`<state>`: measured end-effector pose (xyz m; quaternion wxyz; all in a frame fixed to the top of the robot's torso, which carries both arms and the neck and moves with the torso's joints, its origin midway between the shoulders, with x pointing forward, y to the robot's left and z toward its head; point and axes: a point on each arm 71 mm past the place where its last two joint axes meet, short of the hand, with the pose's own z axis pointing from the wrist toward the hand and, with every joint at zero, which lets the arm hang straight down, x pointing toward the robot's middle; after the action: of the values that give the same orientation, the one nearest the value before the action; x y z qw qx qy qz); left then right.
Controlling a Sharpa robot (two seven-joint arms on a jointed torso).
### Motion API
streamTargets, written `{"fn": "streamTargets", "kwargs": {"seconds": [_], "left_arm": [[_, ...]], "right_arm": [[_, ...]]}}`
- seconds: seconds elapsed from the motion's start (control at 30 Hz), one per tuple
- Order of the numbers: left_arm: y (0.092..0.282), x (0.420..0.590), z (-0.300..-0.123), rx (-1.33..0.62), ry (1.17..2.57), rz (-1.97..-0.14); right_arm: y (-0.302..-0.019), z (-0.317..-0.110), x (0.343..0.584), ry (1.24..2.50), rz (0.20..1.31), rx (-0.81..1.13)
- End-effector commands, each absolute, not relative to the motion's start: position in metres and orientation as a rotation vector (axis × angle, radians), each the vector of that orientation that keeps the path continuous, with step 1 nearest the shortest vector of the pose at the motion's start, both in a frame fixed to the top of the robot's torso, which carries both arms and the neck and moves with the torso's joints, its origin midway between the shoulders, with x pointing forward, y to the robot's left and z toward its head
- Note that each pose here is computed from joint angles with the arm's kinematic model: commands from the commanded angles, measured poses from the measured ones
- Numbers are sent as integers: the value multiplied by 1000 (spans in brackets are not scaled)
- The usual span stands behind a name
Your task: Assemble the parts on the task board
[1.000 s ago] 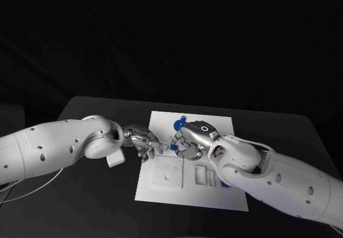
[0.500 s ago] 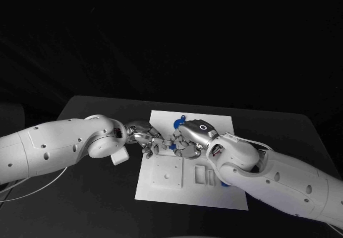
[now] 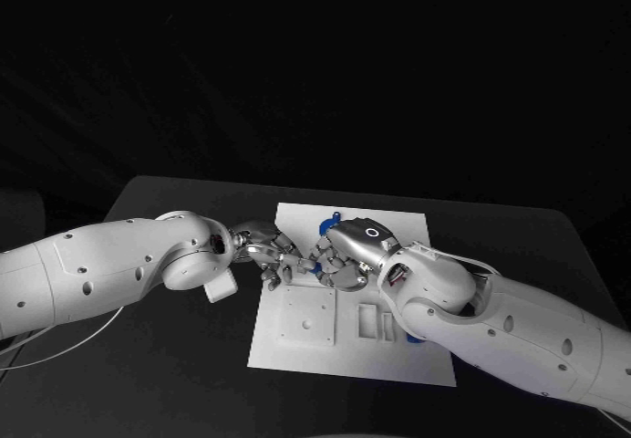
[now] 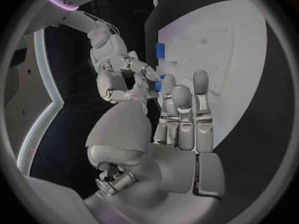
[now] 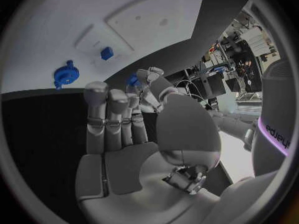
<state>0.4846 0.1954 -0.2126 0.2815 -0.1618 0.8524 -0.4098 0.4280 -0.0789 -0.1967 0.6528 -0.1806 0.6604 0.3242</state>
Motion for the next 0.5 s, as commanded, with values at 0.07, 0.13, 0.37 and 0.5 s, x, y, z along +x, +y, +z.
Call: {"fn": "streamTargets", "kwargs": {"seconds": [0.07, 0.13, 0.37, 0.5], "left_arm": [[194, 485, -212, -402, 2270, -1099], [193, 485, -212, -400, 2271, -1099], [192, 485, -212, -395, 2271, -1101], [192, 485, -212, -394, 2273, -1101]], "right_arm": [[-78, -196, 427, 1494, 744, -419], [-78, -196, 427, 1494, 744, -419], [-77, -196, 427, 1494, 746, -419], [-76, -196, 427, 1494, 746, -420]]}}
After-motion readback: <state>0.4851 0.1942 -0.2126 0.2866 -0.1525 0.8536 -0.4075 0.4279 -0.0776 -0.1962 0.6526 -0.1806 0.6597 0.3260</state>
